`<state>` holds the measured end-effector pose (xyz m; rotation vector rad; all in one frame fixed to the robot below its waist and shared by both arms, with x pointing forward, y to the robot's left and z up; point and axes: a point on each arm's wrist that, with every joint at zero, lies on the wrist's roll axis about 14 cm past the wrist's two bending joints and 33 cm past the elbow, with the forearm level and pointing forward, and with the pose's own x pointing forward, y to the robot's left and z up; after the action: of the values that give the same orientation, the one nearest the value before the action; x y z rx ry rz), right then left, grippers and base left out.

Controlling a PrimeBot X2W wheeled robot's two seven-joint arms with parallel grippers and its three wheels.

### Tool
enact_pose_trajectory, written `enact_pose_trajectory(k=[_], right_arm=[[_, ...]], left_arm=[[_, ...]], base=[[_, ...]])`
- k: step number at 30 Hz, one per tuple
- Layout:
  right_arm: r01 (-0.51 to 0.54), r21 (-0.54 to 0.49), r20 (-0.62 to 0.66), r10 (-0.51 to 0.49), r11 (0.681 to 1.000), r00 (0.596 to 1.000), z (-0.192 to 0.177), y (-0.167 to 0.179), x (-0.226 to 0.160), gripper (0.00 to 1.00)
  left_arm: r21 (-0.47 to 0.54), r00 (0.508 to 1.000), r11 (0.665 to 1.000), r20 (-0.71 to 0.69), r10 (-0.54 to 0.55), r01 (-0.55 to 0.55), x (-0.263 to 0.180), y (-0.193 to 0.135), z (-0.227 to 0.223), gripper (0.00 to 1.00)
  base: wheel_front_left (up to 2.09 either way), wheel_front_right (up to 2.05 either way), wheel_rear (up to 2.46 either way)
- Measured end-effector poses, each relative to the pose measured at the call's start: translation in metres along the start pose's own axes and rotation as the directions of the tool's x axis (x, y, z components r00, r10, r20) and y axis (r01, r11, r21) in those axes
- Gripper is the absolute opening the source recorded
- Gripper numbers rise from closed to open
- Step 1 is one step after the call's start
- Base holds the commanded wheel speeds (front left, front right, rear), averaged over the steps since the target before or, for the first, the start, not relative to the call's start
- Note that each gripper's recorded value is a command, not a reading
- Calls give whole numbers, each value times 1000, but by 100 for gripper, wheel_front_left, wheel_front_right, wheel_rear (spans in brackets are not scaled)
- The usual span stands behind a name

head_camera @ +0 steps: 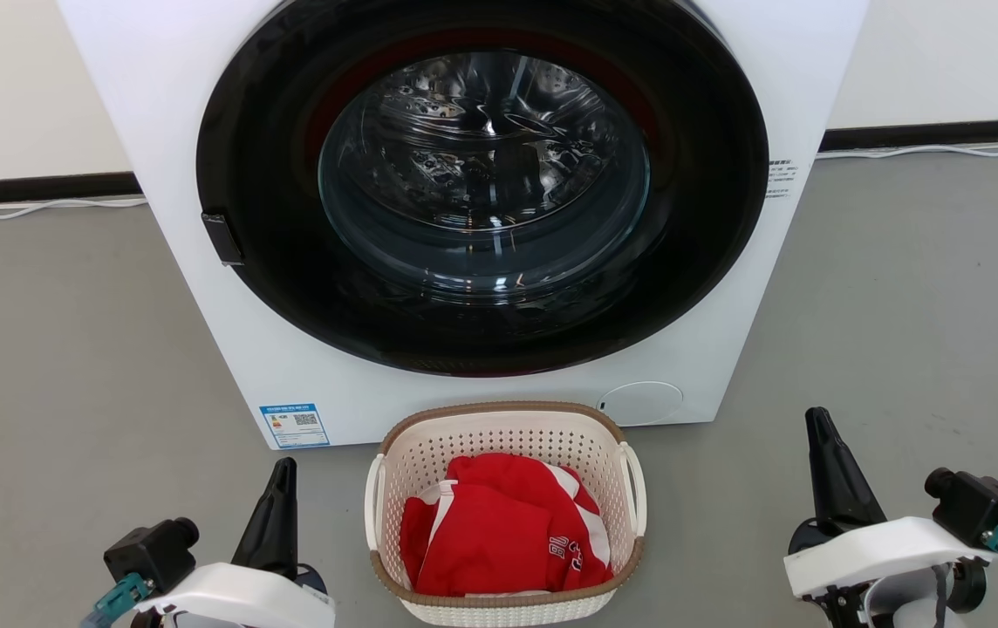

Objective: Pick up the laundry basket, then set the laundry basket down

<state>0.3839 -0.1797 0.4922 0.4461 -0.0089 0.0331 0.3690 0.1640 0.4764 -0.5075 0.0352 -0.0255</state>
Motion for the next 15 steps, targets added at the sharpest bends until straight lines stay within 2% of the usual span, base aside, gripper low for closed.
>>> enact_pose_trajectory(k=[15], right_arm=[[45,147,-9,-44,988,999,1,-9,0,0]], left_arm=[[-147,999,988,-17,38,-40,0,8,0,0]], base=[[0,0,0]])
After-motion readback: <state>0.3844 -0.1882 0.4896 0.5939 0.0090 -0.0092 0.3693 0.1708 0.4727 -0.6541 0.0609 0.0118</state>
